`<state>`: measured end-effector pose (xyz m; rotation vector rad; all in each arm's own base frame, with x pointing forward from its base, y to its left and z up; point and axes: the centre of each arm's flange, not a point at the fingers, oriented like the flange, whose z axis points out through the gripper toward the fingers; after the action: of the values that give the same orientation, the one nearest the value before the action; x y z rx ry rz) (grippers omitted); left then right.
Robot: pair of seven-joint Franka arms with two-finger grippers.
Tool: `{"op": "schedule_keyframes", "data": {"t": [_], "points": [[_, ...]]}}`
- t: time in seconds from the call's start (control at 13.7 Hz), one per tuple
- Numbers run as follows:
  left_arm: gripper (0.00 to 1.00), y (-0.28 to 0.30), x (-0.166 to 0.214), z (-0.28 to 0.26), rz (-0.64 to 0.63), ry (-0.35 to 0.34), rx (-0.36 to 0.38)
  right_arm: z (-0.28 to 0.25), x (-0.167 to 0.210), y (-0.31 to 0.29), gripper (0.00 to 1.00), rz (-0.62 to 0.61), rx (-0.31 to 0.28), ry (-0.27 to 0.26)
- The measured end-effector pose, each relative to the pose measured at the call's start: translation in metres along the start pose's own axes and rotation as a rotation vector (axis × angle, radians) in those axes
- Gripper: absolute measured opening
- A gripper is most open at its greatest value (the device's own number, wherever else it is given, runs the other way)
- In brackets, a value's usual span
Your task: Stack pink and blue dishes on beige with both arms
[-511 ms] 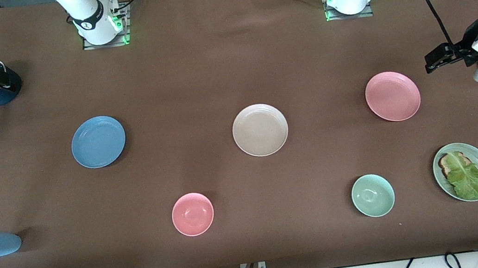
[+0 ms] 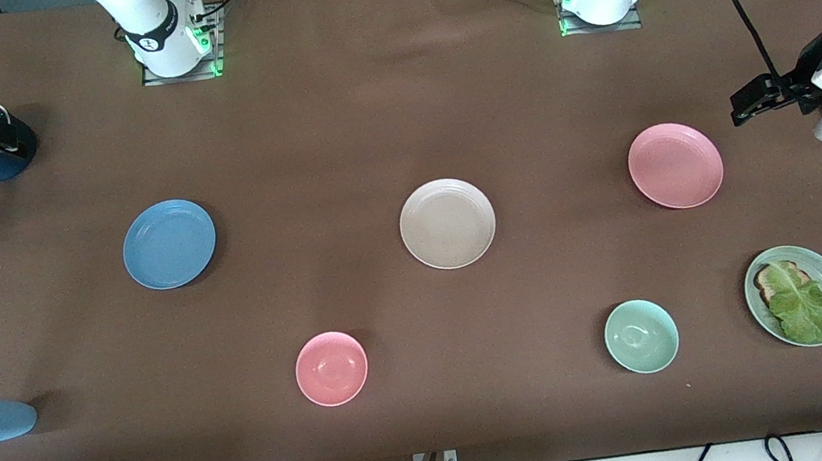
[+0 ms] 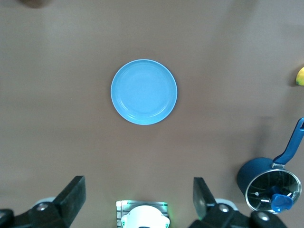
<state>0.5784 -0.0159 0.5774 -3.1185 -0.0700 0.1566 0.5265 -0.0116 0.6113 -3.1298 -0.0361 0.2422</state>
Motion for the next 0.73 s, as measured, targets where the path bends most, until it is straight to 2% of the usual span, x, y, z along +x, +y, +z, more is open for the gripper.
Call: {"op": "schedule_keyframes", "data": {"t": [0.58,0.73], "points": [[1.00,0.005,0.000,-0.001,0.010,0.002,0.000,0.000,0.000,0.000,1.00,0.000,0.000,0.000],[1.00,0.006,0.005,0.010,0.011,-0.019,0.001,0.000,0.000,0.000,1.00,0.000,0.000,0.000]]}}
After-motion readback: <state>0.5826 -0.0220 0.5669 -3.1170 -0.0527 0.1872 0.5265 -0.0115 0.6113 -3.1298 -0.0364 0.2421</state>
